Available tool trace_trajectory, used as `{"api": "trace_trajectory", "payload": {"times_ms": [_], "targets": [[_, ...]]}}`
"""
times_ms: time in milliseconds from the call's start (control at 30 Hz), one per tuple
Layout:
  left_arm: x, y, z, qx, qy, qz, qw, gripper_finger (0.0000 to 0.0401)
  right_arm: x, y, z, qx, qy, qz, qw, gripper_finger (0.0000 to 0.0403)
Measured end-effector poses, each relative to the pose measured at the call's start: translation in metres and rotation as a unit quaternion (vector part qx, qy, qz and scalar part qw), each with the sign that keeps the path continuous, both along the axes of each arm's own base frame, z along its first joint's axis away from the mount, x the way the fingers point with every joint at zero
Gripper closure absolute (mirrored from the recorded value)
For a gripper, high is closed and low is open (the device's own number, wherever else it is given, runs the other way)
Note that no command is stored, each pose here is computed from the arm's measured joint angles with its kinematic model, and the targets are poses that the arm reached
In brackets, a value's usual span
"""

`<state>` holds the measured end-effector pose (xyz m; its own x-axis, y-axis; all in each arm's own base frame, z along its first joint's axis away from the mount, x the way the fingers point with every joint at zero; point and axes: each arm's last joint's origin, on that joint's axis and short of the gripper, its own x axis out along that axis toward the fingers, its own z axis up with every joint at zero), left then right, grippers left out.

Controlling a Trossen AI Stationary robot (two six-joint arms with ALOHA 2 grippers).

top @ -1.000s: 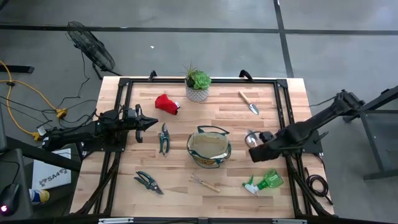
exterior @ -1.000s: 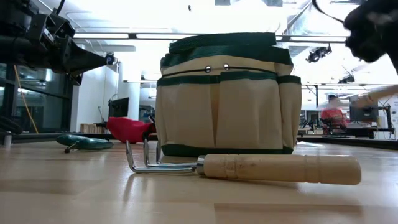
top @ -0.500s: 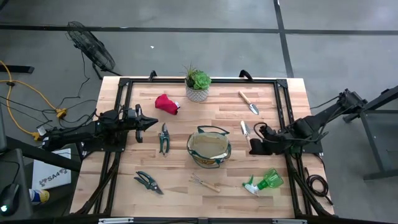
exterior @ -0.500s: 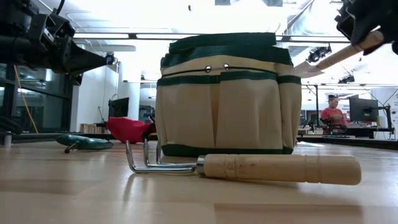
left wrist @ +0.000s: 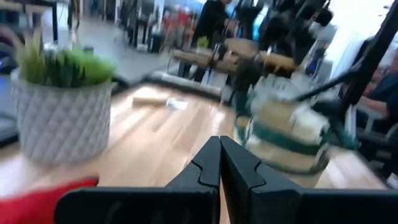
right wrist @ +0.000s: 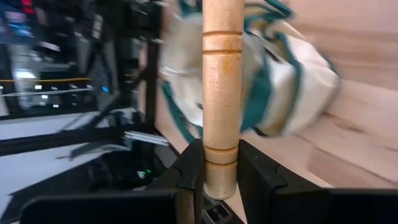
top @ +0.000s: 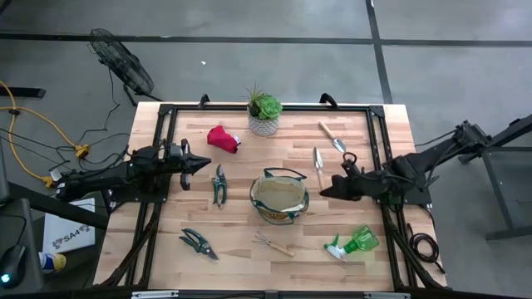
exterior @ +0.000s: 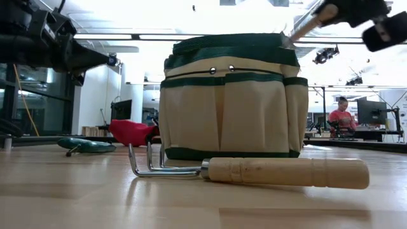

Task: Pick & Place Garden tools in Gardening bag
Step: Put the bottom brown trowel into the gardening bag

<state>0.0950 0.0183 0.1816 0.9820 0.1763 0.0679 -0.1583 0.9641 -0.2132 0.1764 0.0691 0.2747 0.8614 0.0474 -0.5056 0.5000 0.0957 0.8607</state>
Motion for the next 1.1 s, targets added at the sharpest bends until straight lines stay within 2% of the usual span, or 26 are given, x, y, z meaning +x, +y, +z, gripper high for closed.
{"api": "trace_trajectory", "payload": {"times_ms": [200,333,433,567,733,900,1100], "targets": [[-0.002,-0.002,0.015,0.007,-0.074,-0.035,0.997,0.0401,0.009,-0.010,0.009,-0.015,-0.050,-0.015,0.999,0.0344],[0.000,-0.004,0.019,0.018,-0.080,-0.060,0.995,0.0401,0.016,-0.015,0.013,-0.023,-0.078,-0.026,0.996,0.0344],[0.002,-0.003,0.026,0.039,-0.070,-0.058,0.995,0.0396,0.025,-0.018,0.014,-0.031,-0.096,-0.027,0.995,0.0344],[0.007,-0.001,0.044,0.078,-0.054,-0.039,0.995,0.0358,0.040,-0.021,0.011,-0.038,-0.116,-0.020,0.992,0.0344],[0.021,0.002,0.072,0.093,-0.033,-0.027,0.995,0.0279,0.059,-0.024,0.003,-0.035,-0.123,-0.018,0.992,0.0344],[0.044,0.005,0.104,0.193,-0.006,-0.048,0.980,0.0212,0.075,-0.026,-0.001,-0.017,-0.148,-0.007,0.989,0.0344],[0.083,0.012,0.138,0.324,0.028,-0.051,0.944,0.0188,0.089,-0.030,-0.001,-0.004,-0.195,-0.008,0.981,0.0344]]}}
